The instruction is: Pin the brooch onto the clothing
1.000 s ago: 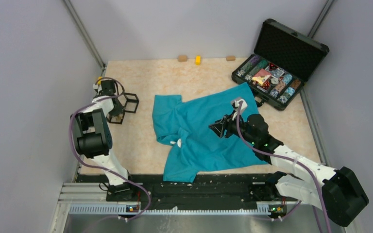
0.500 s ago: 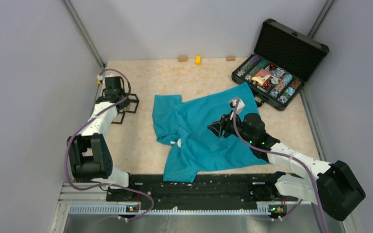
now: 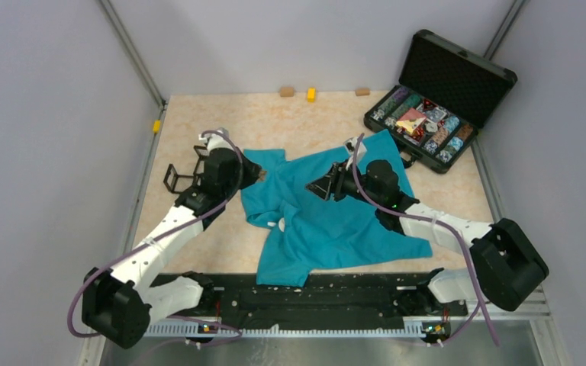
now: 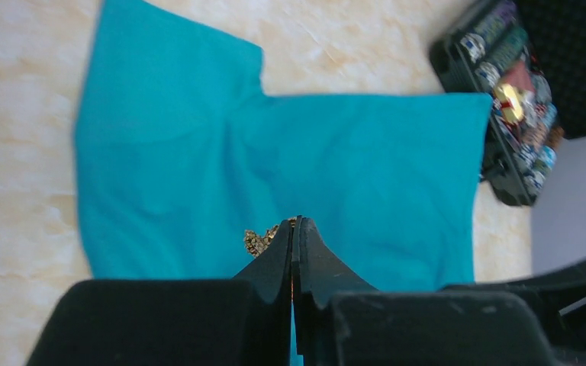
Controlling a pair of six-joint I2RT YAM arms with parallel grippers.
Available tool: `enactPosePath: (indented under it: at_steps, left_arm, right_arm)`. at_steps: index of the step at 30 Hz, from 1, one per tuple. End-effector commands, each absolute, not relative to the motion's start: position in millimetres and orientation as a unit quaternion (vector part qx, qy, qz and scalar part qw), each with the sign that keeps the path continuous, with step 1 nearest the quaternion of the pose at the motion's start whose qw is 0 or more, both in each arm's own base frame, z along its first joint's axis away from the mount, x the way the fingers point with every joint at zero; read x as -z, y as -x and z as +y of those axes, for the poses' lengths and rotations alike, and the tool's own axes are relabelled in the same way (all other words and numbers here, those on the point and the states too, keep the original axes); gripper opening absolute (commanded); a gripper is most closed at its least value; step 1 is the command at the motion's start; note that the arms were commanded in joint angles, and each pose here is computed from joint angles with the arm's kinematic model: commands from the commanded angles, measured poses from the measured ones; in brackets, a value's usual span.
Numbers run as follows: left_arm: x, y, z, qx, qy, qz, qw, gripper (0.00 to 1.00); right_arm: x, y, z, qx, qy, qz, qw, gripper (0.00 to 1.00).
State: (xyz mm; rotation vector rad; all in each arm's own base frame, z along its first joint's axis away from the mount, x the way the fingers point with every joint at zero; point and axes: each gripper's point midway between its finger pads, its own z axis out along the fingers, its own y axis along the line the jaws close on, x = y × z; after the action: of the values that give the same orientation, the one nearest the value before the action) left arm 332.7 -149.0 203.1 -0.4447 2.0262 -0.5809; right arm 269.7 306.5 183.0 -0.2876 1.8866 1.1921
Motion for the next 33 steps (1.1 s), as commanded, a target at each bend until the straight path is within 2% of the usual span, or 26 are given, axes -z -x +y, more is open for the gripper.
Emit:
enactPosePath:
  at_steps: [1, 8, 25, 28, 33]
  left_arm:
    - [-229, -325, -178, 0.305, 0.206, 0.787, 0.495, 0.0]
    - [-229, -309, -203, 0.344, 0.194, 0.785, 0.478, 0.0]
    - [-233, -290, -224, 0.382, 0.175, 0.784, 0.456, 0.0]
    - [-237, -289, -224, 0.385, 0.173, 0.782, 0.459, 0.0]
    - [-236, -287, -225, 0.383, 0.171, 0.785, 0.456, 0.0]
  right_arm:
    - [-236, -270, 332, -0.53, 0.129, 0.71, 0.445, 0.5]
    - [-241, -264, 358, -0.541, 0.15, 0.708, 0.428, 0.5]
    - [-234, -269, 383, -0.548, 0.161, 0.714, 0.405, 0.42]
    - [-232, -273, 384, -0.541, 0.158, 0.719, 0.408, 0.38]
    - [-228, -277, 385, -0.533, 0.155, 0.724, 0.409, 0.27]
